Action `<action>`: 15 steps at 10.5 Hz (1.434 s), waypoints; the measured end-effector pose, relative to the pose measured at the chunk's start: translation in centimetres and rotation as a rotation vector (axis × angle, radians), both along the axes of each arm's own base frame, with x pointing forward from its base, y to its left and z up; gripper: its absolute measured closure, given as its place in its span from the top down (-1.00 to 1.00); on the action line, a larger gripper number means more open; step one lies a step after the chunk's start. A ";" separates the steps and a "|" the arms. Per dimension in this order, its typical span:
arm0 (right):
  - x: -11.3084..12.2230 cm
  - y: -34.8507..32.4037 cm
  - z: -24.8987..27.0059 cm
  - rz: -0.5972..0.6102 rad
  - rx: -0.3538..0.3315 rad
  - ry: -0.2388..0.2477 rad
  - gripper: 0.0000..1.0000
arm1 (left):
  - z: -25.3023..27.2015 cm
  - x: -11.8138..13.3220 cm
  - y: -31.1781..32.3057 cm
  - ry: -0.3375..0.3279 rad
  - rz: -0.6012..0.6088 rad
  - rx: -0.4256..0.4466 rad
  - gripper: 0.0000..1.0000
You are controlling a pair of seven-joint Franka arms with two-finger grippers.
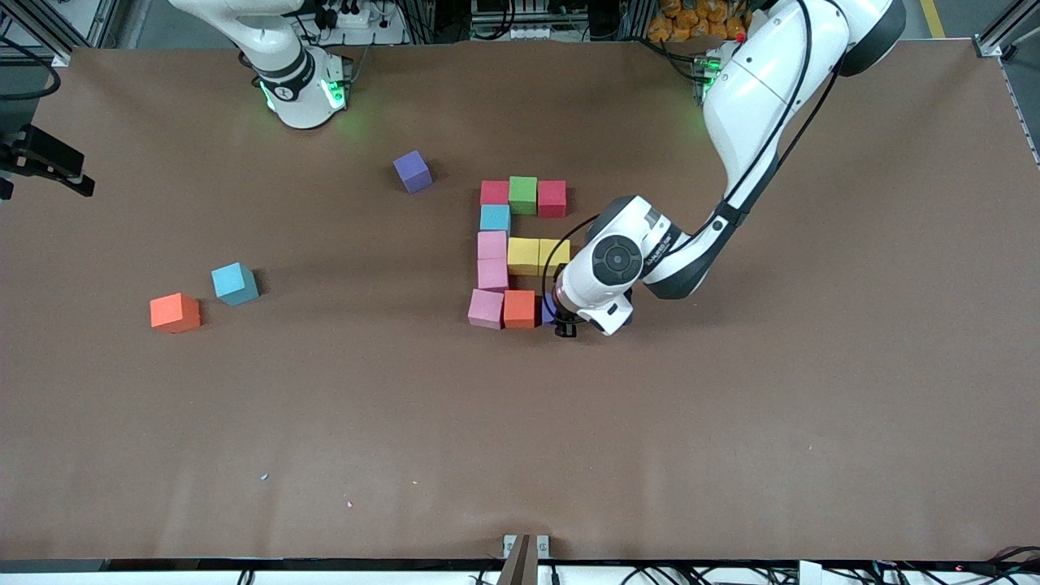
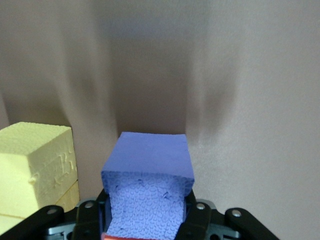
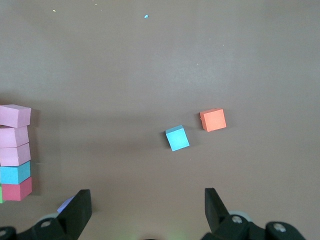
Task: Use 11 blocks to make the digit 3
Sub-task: 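Lower the purple cube beside the orange cube with the left gripper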
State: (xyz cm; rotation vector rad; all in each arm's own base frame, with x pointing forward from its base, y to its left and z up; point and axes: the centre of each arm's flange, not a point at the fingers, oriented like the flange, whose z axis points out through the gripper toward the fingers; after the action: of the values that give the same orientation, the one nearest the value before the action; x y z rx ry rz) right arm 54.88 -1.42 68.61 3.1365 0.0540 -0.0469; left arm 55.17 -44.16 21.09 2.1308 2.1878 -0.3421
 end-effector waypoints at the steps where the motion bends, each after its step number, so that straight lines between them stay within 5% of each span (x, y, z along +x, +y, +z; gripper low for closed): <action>1: 0.0 0.0 0.0 0.000 0.000 0.000 1.00 | 0.0 -0.2 -0.4 -0.004 -0.007 0.000 0.09; 15: 0.0 0.0 0.0 0.000 0.000 0.001 1.00 | -0.2 0.1 -0.6 -0.009 -0.010 -0.003 0.09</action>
State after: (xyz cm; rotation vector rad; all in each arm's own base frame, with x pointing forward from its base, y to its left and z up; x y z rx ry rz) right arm 54.87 -1.42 68.60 3.1366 0.0540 -0.0485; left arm 55.28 -44.81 20.93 2.1382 2.1714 -0.3353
